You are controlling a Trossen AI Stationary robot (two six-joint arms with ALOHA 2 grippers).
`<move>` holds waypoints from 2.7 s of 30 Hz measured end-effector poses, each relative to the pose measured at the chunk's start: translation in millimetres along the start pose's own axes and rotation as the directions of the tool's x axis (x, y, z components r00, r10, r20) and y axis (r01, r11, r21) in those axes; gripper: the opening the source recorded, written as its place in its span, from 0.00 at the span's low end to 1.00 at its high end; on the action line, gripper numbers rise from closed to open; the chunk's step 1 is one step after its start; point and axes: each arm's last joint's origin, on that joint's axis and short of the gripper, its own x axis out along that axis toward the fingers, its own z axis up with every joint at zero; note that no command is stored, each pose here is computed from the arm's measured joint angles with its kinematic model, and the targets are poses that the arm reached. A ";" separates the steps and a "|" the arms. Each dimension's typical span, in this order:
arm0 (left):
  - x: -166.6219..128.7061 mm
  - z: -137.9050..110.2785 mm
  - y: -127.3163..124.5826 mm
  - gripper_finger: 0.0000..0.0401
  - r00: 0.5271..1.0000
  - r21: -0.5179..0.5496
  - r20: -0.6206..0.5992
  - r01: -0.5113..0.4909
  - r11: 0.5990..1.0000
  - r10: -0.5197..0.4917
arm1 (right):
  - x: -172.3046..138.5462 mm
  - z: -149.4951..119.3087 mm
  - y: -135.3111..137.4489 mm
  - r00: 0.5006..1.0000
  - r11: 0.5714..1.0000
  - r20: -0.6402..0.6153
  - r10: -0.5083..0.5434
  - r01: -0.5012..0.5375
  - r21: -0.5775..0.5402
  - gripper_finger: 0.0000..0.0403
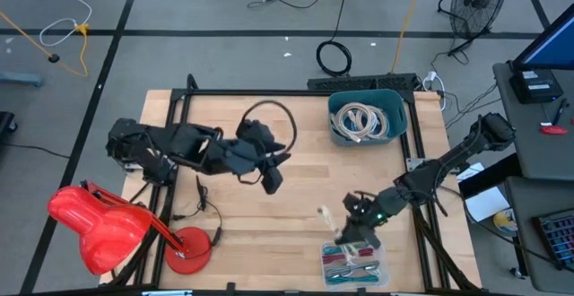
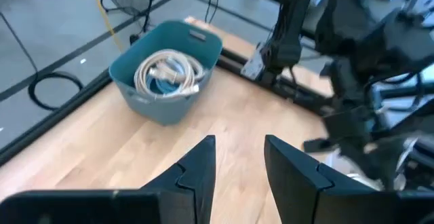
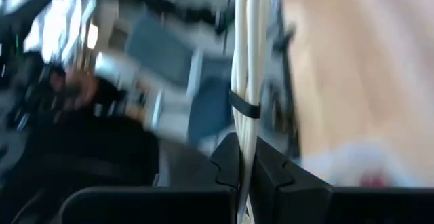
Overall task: Pick & Place USB Port
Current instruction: Put the brown charger cable into the transparent bin
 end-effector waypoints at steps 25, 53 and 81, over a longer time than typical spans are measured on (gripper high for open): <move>47.4 -85.7 2.8 0.32 0.954 0.025 -0.264 -0.138 0.990 0.140 | 6.2 0.8 49.5 0.789 0.900 -0.440 -0.429 0.332 -0.282 0.00; 46.7 -87.1 2.2 0.32 0.951 0.000 -0.281 -0.135 0.991 0.129 | 76.3 -40.4 43.5 0.473 0.696 -0.512 -0.717 0.460 -0.551 0.01; 44.9 -88.8 -0.4 0.32 0.950 -0.021 -0.288 -0.128 0.992 0.116 | 73.1 -62.7 -2.4 0.407 0.677 -0.543 -0.734 0.501 -0.539 0.01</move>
